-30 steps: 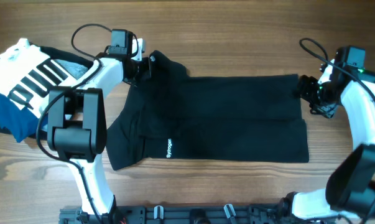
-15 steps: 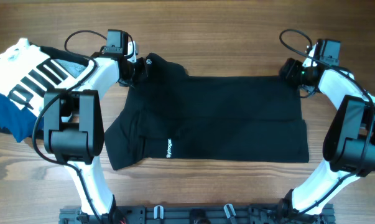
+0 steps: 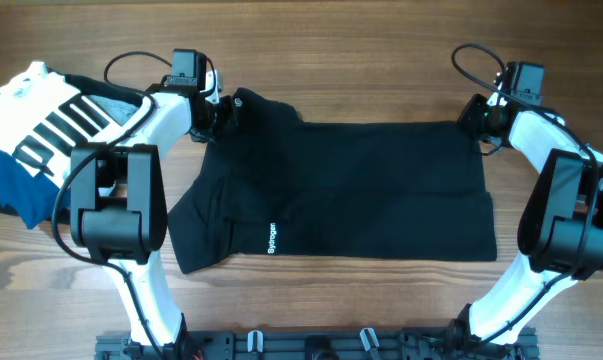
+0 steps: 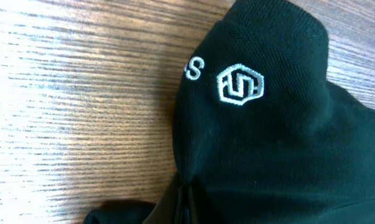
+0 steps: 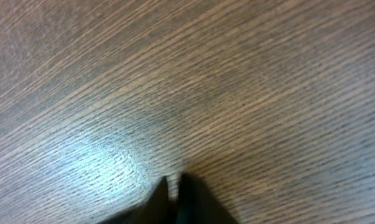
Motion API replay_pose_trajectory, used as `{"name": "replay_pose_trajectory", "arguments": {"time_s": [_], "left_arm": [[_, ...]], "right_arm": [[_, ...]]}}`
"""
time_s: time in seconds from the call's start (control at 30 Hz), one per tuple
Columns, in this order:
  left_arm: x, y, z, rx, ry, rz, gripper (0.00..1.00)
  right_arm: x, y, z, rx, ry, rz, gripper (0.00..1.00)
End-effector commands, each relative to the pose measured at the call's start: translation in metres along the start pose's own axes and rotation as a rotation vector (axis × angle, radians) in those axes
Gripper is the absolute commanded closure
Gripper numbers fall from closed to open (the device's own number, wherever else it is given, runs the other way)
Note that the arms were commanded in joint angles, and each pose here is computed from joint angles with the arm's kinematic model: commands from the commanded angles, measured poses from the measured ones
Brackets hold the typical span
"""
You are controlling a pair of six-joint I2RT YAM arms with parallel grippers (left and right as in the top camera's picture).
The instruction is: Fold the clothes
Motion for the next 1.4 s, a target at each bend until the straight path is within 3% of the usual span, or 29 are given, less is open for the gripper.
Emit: {"name": "replay_pose_trajectory", "arguments": {"time_s": [0.0,0.2,0.5,0.73,1.03,1.37], "left_arm": [[0.003,0.009,-0.003,0.004,0.002,-0.006,0.96],[0.001,0.019,-0.010,0.060,0.000,-0.005,0.96],[-0.003,0.059,-0.030,0.155,-0.031,-0.062,0.96],[0.009,0.078,-0.030,0.149,-0.018,-0.024,0.96],[0.028,0.116,0.011,0.069,0.140,0.111,0.96],[0.082,0.129,0.033,-0.107,0.223,0.397,0.96]], "right_arm": [[0.005,-0.009,-0.003,0.013,-0.004,0.026,0.96],[0.014,-0.007,-0.013,0.118,-0.005,0.076,0.96],[0.011,-0.001,-0.013,0.121,-0.006,0.075,0.95],[-0.008,0.056,-0.008,0.137,-0.059,0.093,0.96],[0.014,0.141,-0.017,0.226,-0.100,0.172,0.96],[0.063,0.160,-0.028,0.339,-0.042,0.444,0.96]]}}
Point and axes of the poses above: each gripper's point midway between its finger pads, its own y axis back along the fingers, its own z axis along the line the jaws close on, x = y × z, the point moved 7 cm from there along y, back along the fingers, and after that the axes turned 15 degrees about y, right-handed, at the moved point
